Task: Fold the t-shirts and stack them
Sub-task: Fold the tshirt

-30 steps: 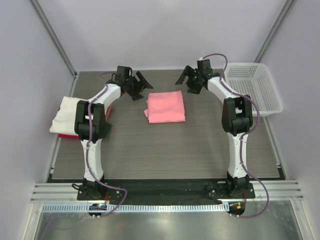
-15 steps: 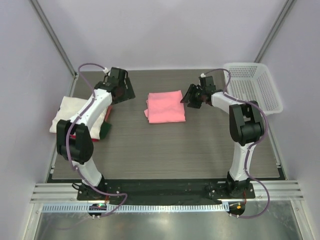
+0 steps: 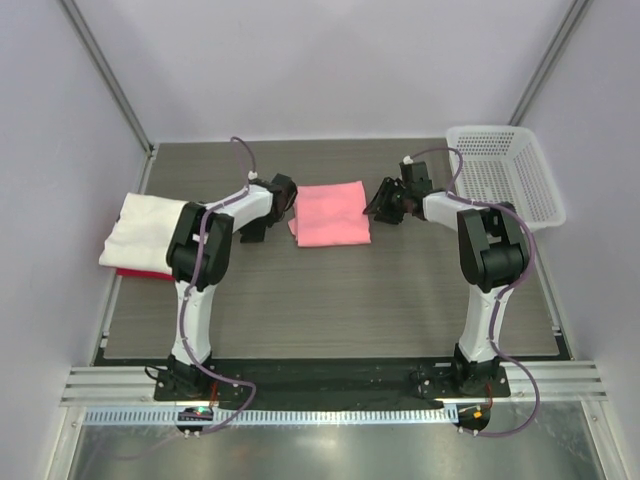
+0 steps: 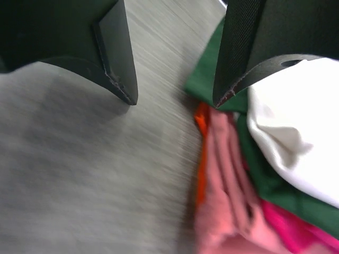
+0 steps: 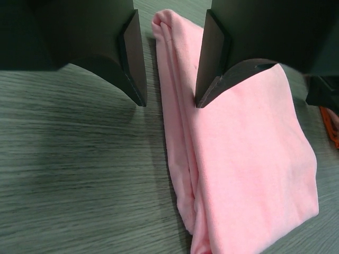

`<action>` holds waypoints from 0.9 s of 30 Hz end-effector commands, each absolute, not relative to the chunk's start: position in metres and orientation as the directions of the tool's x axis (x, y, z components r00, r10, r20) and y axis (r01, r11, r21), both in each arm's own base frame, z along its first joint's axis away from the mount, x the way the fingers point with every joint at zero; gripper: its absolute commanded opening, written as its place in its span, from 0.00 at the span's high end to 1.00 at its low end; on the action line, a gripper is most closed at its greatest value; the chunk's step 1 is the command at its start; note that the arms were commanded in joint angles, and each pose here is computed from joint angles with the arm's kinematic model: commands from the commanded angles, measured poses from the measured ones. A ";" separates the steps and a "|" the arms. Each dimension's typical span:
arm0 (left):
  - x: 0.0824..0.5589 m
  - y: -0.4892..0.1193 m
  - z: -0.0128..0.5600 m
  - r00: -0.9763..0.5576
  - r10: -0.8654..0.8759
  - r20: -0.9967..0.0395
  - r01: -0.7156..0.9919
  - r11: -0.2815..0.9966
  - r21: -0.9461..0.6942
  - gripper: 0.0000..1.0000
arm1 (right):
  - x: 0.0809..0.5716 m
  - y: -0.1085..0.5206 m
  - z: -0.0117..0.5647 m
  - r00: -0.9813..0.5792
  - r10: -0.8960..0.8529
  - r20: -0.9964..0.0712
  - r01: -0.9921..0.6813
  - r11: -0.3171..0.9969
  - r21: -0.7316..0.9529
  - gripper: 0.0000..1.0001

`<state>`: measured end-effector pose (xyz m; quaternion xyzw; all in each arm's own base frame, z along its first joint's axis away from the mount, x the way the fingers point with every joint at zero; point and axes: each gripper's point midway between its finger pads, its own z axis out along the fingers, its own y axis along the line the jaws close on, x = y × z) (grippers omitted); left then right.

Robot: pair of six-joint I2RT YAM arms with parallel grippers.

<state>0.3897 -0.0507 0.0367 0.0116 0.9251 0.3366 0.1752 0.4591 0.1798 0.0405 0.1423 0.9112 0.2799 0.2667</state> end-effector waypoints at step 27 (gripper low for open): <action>0.448 -0.064 0.032 -0.908 0.070 -0.412 -0.212 0.772 0.599 1.00 | 0.466 0.177 0.060 -0.776 0.426 -0.466 0.063 0.787 0.614 0.46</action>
